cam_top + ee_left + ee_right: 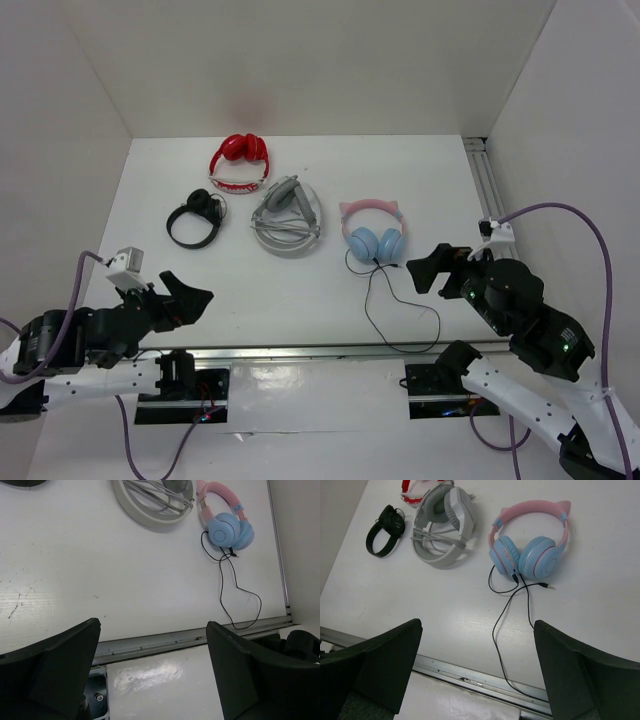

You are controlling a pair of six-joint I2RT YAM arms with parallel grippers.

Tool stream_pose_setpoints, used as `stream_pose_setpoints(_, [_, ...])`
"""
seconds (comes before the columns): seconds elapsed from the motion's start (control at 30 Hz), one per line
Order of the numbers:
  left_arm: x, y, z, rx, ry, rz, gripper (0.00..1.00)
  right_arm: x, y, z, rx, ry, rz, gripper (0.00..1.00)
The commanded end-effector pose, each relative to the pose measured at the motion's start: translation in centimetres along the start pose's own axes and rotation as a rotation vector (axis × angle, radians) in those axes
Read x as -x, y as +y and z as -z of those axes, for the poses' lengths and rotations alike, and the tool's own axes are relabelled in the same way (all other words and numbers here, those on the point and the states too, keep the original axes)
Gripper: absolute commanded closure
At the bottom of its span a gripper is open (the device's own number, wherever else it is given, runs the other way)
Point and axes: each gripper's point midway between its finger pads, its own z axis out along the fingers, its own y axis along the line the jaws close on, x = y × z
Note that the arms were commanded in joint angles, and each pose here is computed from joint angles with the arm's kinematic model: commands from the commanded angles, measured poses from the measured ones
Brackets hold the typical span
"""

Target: Wrap the headphones

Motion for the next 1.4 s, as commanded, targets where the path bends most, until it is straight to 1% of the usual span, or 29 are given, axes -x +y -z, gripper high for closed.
stream_pose_setpoints(0.0, [0.4,-0.1,0.1,-0.007,-0.015,0.036,0.00,0.2,-0.5,-0.3,-0.033,-0.004,0.007,0.00])
stream_pose_setpoints(0.13, [0.3,-0.3,-0.1,0.002,-0.012,0.006,0.00,0.4,-0.7,0.4,-0.017,-0.031,-0.004,0.00])
stream_pose_setpoints(0.23, [-0.4,-1.3,-0.9,0.001,-0.001,-0.077,0.00,0.3,-0.7,0.2,-0.017,-0.031,-0.004,0.00])
stream_pose_setpoints(0.27, [-1.0,-3.0,-1.6,-0.044,0.006,-0.089,0.00,0.3,-0.6,0.2,-0.017,-0.031,-0.013,0.00])
stream_pose_setpoints(0.33, [-2.7,-5.7,-3.6,-0.087,0.036,-0.329,0.00,0.0,-0.5,0.0,-0.016,-0.016,0.000,0.00])
stream_pose_setpoints(0.37, [-3.7,-7.4,-4.4,-0.115,0.063,-0.408,0.00,-0.1,-0.5,-0.2,-0.020,-0.008,0.003,0.00])
stream_pose_setpoints(0.4, [-3.7,-10.6,-4.8,-0.184,0.070,-0.480,0.00,-0.4,-0.3,-0.5,-0.016,0.009,0.018,0.00])
stream_pose_setpoints(0.43, [-4.0,-12.2,-5.6,-0.179,0.084,-0.536,0.00,-0.4,-0.2,-0.5,-0.008,0.014,0.018,0.00])
stream_pose_setpoints(0.47, [-6.4,-13.8,-8.2,-0.123,0.143,-0.662,0.00,-0.6,-0.2,-0.7,-0.013,0.023,0.021,0.00])
stream_pose_setpoints(0.5, [-5.1,-18.0,-8.6,-0.205,0.110,-0.765,0.00,-0.7,0.0,-0.7,-0.005,0.028,0.021,0.00])
stream_pose_setpoints(0.53, [-5.2,-19.8,-9.7,-0.197,0.101,-0.839,0.00,-0.7,0.0,-0.7,-0.005,0.028,0.021,0.00])
stream_pose_setpoints(0.57, [-7.0,-20.8,-12.9,-0.122,0.124,-0.940,0.00,-0.7,0.0,-0.7,-0.005,0.028,0.021,0.00])
stream_pose_setpoints(0.6, [-4.6,-24.2,-13.7,-0.145,0.061,-0.928,0.00,-0.5,0.0,-0.5,-0.001,0.020,0.019,0.00])
stream_pose_setpoints(0.63, [-5.1,-26.1,-14.8,-0.233,0.107,-0.988,0.00,-0.2,0.1,-0.3,0.004,0.011,0.015,0.00])
stream_pose_setpoints(0.67, [-3.4,-27.1,-17.0,-0.260,0.109,-0.962,0.00,-0.1,0.0,-0.1,0.009,0.002,0.021,0.00])
stream_pose_setpoints(0.7, [-3.6,-29.7,-18.1,-0.379,0.130,-0.964,0.00,-0.1,0.0,-0.1,0.009,0.002,0.021,0.00])
stream_pose_setpoints(0.73, [-2.6,-30.8,-19.0,-0.426,0.113,-0.946,0.00,0.3,0.2,0.1,0.014,-0.006,0.018,0.00])
stream_pose_setpoints(0.8, [0.3,-31.2,-22.0,-0.446,0.090,-0.896,0.00,0.5,0.7,0.6,0.052,-0.017,0.010,0.00])
stream_pose_setpoints(0.83, [1.0,-32.8,-23.7,-0.495,0.087,-0.903,0.00,0.7,1.1,0.6,0.073,-0.024,0.005,0.00])
stream_pose_setpoints(0.9, [2.5,-32.6,-26.7,-0.479,0.093,-0.911,0.00,1.9,1.7,1.5,0.121,-0.085,-0.016,0.00])
stream_pose_setpoints(0.93, [4.2,-34.0,-26.8,-0.498,0.064,-0.921,0.00,2.4,2.1,1.9,0.144,-0.108,-0.025,0.00])
stream_pose_setpoints(0.97, [1.9,-33.5,-29.8,-0.518,0.124,-0.992,0.00,2.3,2.0,1.9,0.150,-0.118,-0.028,0.00])
stream_pose_setpoints(1.03, [2.2,-34.1,-31.5,-0.530,0.105,-1.056,0.00,2.6,2.1,2.2,0.172,-0.155,-0.050,0.00])
stream_pose_setpoints(1.07, [1.1,-33.7,-32.6,-0.581,0.128,-1.132,0.00,2.4,2.0,2.3,0.173,-0.157,-0.050,0.00])
stream_pose_setpoints(1.1, [0.3,-32.8,-34.5,-0.569,0.141,-1.163,0.00,2.3,2.1,2.4,0.190,-0.161,-0.068,0.00])
stream_pose_setpoints(1.17, [-0.5,-31.9,-36.7,-0.595,0.136,-1.203,0.00,2.2,2.7,2.9,0.228,-0.156,-0.081,0.00])
stream_pose_setpoints(1.2, [-0.2,-30.7,-38.0,-0.591,0.148,-1.190,0.00,1.8,2.5,2.9,0.221,-0.143,-0.087,0.00])
stream_pose_setpoints(1.3, [-0.7,-28.0,-41.6,-0.576,0.189,-1.191,0.00,2.4,2.4,5.0,0.262,-0.182,-0.126,0.00])
stream_pose_setpoints(1.37, [-2.1,-26.2,-43.3,-0.584,0.236,-1.193,0.00,2.5,2.0,6.1,0.269,-0.206,-0.133,0.00])
